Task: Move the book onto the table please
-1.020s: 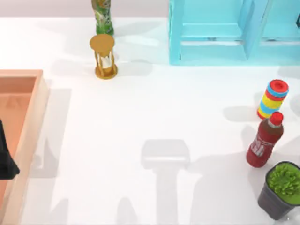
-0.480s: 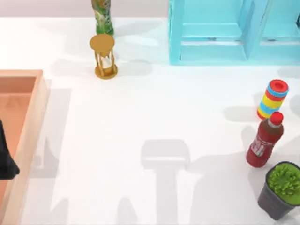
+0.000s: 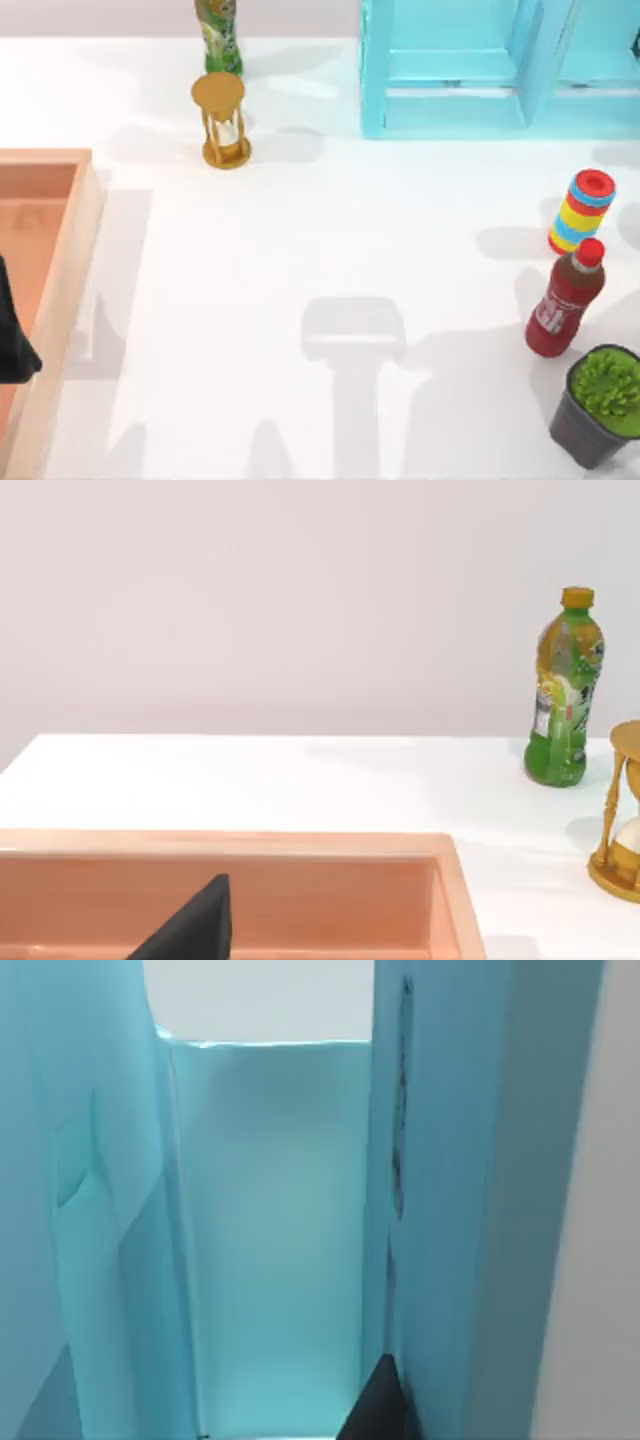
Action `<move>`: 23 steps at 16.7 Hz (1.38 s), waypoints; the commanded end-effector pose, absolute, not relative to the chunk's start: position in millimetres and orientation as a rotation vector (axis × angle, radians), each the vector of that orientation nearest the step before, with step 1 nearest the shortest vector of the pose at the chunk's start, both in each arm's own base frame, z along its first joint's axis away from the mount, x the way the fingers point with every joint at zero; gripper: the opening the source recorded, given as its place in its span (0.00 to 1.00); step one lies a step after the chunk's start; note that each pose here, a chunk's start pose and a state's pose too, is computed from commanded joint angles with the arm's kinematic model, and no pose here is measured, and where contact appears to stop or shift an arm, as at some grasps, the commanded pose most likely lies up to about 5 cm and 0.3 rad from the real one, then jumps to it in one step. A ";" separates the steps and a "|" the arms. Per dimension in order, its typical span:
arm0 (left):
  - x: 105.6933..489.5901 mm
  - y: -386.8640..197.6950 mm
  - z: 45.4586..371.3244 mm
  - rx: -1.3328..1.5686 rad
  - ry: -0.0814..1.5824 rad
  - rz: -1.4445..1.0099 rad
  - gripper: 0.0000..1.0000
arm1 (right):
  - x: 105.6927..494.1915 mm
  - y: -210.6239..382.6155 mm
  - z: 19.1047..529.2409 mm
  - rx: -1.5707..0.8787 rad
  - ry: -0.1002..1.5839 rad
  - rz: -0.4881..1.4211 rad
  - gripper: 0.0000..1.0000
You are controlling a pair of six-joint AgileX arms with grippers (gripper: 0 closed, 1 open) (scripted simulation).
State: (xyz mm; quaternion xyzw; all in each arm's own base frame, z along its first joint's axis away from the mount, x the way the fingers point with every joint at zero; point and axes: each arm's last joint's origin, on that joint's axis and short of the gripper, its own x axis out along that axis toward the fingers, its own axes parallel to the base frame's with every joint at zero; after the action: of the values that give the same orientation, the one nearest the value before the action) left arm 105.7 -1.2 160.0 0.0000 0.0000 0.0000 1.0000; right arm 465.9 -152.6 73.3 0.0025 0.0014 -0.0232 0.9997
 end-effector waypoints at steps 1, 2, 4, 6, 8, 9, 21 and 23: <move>105.7 -1.2 160.0 0.000 0.000 0.000 1.00 | 463.3 -154.3 79.1 0.008 0.006 -0.051 0.00; 105.7 -1.2 160.0 0.000 0.000 0.000 1.00 | 459.5 -156.4 87.8 0.010 0.009 -0.056 0.00; 105.7 -1.2 160.0 0.000 0.000 0.000 1.00 | 447.2 -161.7 113.5 0.014 0.012 -0.063 0.00; 105.7 -1.2 160.0 0.000 0.000 0.000 1.00 | 426.3 -168.3 148.9 0.013 0.008 -0.069 0.00; 105.7 -1.2 160.0 0.000 0.000 0.000 1.00 | 395.5 -172.8 191.3 0.005 -0.009 -0.074 0.00; 105.7 -1.2 160.0 0.000 0.000 0.000 1.00 | 377.2 -173.0 212.4 -0.001 -0.020 -0.076 0.00; 105.7 -1.2 160.0 0.000 0.000 0.000 1.00 | 267.5 -149.2 269.8 0.003 0.000 -0.042 0.00; 105.7 -1.2 160.0 0.000 0.000 0.000 1.00 | 269.4 -148.3 268.0 0.007 0.005 -0.038 0.00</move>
State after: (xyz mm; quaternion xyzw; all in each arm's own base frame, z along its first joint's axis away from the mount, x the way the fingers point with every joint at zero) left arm 105.7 -1.2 160.0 0.0000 0.0000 0.0000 1.0000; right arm 269.4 -148.3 268.0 0.0036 0.0026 -0.0188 0.9998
